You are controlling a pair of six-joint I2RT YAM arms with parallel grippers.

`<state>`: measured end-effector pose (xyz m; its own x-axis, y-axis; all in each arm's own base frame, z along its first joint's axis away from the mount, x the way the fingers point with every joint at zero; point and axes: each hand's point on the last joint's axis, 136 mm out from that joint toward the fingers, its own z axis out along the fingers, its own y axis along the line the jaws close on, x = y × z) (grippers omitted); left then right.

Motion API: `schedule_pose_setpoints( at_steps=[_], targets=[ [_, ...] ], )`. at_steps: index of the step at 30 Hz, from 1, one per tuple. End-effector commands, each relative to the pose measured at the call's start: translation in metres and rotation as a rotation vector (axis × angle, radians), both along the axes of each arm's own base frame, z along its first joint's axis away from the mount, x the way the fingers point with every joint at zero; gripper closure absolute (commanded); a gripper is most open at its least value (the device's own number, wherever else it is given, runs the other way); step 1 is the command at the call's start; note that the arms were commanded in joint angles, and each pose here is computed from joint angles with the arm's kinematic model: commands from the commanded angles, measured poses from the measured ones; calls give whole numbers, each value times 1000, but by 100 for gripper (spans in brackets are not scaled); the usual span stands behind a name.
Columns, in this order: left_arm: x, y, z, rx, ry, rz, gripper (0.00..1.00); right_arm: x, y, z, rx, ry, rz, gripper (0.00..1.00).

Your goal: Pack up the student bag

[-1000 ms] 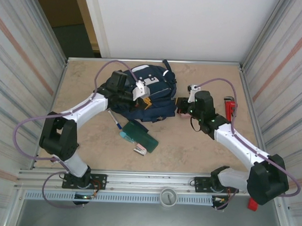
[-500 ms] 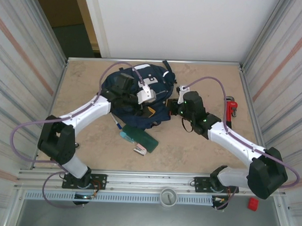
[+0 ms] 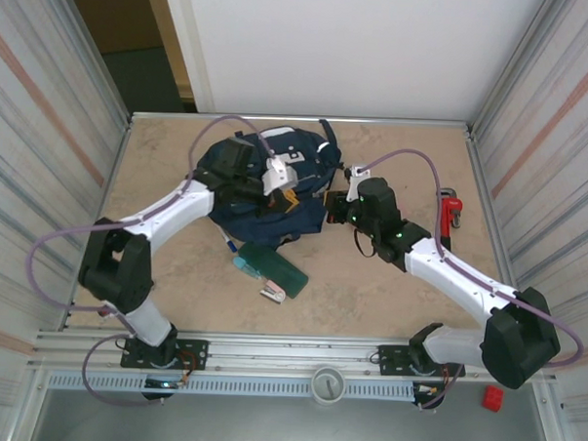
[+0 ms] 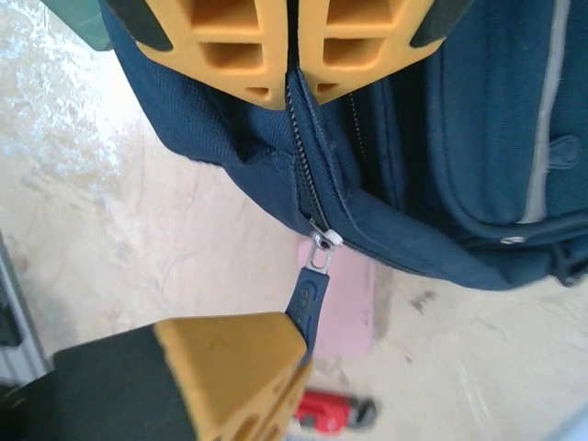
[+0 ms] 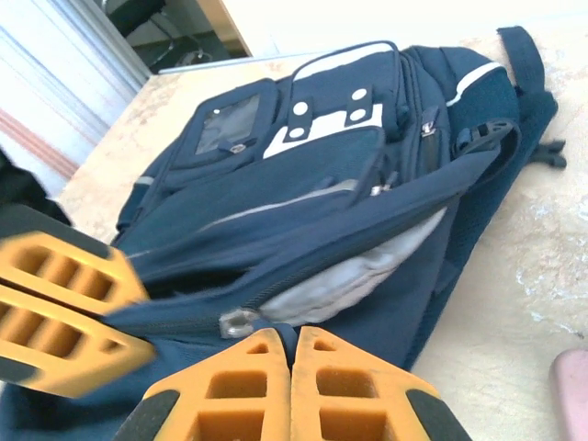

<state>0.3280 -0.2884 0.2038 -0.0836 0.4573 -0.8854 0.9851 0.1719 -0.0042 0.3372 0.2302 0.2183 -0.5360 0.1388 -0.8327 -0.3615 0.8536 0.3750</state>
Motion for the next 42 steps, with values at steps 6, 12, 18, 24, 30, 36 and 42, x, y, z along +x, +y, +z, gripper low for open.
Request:
schedule_pose_setpoints(
  at_steps=[6,12,18,24,30,36,42],
  targets=[
    [8,36,51,-97,-134,57,100,33,-50,2,-131,-37,-235,100],
    [0,33,45,-111,-126,21,100,25,1,12,-15,-32,72,100],
    [-19,25,51,-168,-152,-80,100,7,30,2,289,184,470,44],
    [-20,22,49,-164,-153,-86,100,10,52,-4,398,252,505,26],
    [-19,20,48,-154,-152,-85,100,15,73,-20,387,314,530,30],
    [-19,20,46,-142,-152,-82,100,13,81,-21,406,324,552,41],
    [-17,20,44,-131,-148,-77,100,11,81,-17,413,323,561,56]
  ],
)
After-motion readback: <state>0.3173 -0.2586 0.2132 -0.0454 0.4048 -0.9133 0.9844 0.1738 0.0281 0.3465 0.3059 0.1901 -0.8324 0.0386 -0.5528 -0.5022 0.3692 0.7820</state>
